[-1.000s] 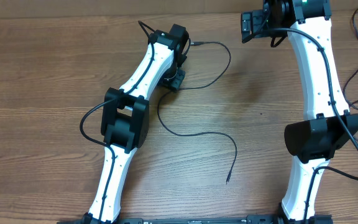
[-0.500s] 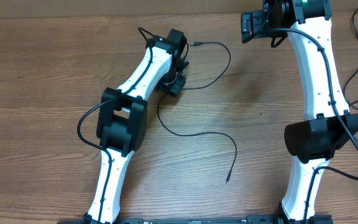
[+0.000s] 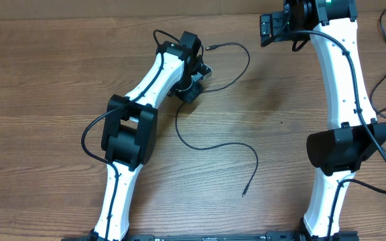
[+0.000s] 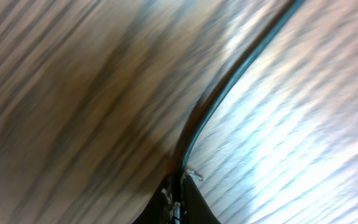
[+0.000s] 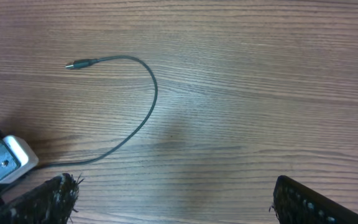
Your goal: Untangle cables
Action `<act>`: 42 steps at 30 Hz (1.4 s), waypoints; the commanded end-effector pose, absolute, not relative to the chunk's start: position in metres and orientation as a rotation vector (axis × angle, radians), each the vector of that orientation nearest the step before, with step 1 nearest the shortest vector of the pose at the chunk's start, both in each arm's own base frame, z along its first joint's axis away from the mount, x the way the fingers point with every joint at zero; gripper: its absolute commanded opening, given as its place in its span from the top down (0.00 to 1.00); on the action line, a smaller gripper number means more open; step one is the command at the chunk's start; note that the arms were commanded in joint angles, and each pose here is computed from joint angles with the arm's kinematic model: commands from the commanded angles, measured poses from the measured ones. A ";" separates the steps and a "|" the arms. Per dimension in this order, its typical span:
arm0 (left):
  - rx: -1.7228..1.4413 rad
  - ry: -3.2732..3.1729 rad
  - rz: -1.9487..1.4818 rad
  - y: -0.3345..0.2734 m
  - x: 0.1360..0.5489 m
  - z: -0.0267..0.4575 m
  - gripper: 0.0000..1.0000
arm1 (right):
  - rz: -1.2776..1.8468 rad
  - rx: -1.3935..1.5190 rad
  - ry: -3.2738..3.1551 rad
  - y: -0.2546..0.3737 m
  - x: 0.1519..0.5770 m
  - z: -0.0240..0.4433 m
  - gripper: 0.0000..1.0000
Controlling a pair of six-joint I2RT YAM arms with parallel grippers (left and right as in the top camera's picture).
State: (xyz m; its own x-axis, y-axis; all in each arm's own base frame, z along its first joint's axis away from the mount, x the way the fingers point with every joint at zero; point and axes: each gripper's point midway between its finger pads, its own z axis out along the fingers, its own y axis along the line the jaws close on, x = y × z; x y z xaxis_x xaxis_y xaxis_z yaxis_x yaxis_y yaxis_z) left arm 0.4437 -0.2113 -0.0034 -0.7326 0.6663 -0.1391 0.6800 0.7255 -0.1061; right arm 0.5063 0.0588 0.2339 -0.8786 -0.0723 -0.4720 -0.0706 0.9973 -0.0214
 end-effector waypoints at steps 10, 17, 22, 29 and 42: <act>1.195 2.939 -0.622 -0.241 0.388 -0.057 0.95 | -0.072 -0.094 2.615 0.050 0.503 0.250 0.00; 1.163 2.795 -0.580 -0.253 0.422 0.048 0.95 | -0.071 -0.094 2.621 0.050 0.502 0.249 0.00; 1.073 2.680 -0.530 -0.255 0.442 0.126 0.95 | -0.051 -0.101 2.628 0.053 0.500 0.248 0.00; 0.936 2.654 -0.443 -0.232 0.459 0.171 0.96 | 0.171 -0.160 2.631 0.082 0.497 0.249 0.00; 0.669 2.741 -0.277 -0.168 0.482 0.176 0.96 | 0.277 -0.186 2.541 0.102 0.534 0.217 0.00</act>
